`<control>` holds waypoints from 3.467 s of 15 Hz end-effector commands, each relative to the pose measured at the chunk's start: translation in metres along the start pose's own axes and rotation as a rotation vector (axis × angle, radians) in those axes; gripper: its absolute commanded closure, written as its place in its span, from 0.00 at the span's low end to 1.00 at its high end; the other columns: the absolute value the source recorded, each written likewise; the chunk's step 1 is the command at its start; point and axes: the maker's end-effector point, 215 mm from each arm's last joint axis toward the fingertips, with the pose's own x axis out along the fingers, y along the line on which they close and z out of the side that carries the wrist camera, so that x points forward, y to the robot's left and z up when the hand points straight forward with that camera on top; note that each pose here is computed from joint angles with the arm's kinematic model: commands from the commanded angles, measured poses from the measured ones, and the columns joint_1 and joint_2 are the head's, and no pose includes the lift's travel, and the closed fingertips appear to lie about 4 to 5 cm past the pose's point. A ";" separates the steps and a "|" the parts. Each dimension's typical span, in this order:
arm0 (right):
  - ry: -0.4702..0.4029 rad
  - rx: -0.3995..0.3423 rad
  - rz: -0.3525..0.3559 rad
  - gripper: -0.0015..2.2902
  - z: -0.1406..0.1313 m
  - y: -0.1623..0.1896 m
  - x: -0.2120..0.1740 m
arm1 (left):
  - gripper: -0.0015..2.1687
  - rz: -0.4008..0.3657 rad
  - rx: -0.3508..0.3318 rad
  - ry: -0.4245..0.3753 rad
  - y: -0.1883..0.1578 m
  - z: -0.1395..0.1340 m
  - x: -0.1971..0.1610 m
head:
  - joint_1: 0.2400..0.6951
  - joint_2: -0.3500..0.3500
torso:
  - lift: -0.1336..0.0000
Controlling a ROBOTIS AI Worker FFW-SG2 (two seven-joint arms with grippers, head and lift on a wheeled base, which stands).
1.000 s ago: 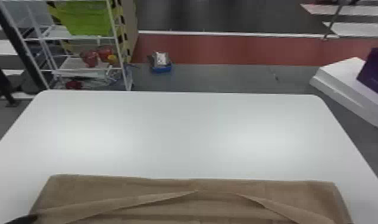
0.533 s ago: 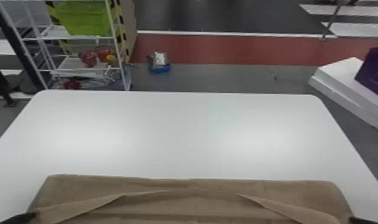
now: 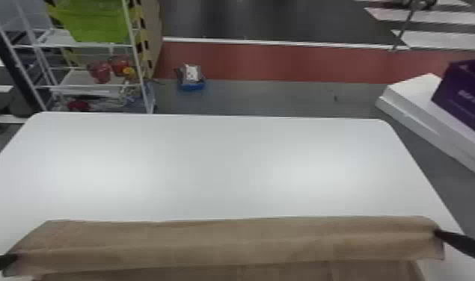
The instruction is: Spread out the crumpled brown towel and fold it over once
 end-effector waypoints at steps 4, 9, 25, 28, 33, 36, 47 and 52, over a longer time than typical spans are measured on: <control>-0.008 -0.005 0.000 0.54 -0.004 -0.016 0.005 | 0.63 0.014 -0.016 0.002 0.006 -0.003 -0.005 | 1.00 0.39 | 0.08; -0.008 -0.014 0.003 0.54 -0.013 -0.009 -0.015 | 0.63 0.020 -0.044 0.039 0.007 -0.021 -0.005 | 1.00 0.37 | 0.08; -0.081 -0.038 0.029 0.54 0.002 0.010 -0.046 | 0.63 0.010 -0.044 0.068 -0.001 -0.043 -0.003 | 1.00 0.29 | 0.08; -0.075 -0.061 0.018 0.54 -0.002 0.005 -0.046 | 0.63 0.006 -0.043 0.078 -0.004 -0.046 0.003 | 1.00 0.26 | 0.08; -0.064 -0.095 0.008 0.54 -0.006 0.001 -0.041 | 0.63 0.013 -0.040 0.094 0.000 -0.057 0.003 | 1.00 0.23 | 0.08; -0.079 -0.102 0.010 0.54 -0.004 0.001 -0.043 | 0.62 0.005 -0.032 0.103 -0.003 -0.061 0.007 | 1.00 0.23 | 0.08; -0.150 -0.192 -0.010 0.54 0.011 -0.019 -0.046 | 0.63 -0.028 -0.011 0.130 -0.017 -0.066 0.033 | 1.00 0.10 | 0.08; -0.142 -0.229 -0.036 0.54 0.011 -0.026 -0.046 | 0.63 0.018 0.001 0.164 -0.008 -0.075 0.040 | 1.00 0.09 | 0.08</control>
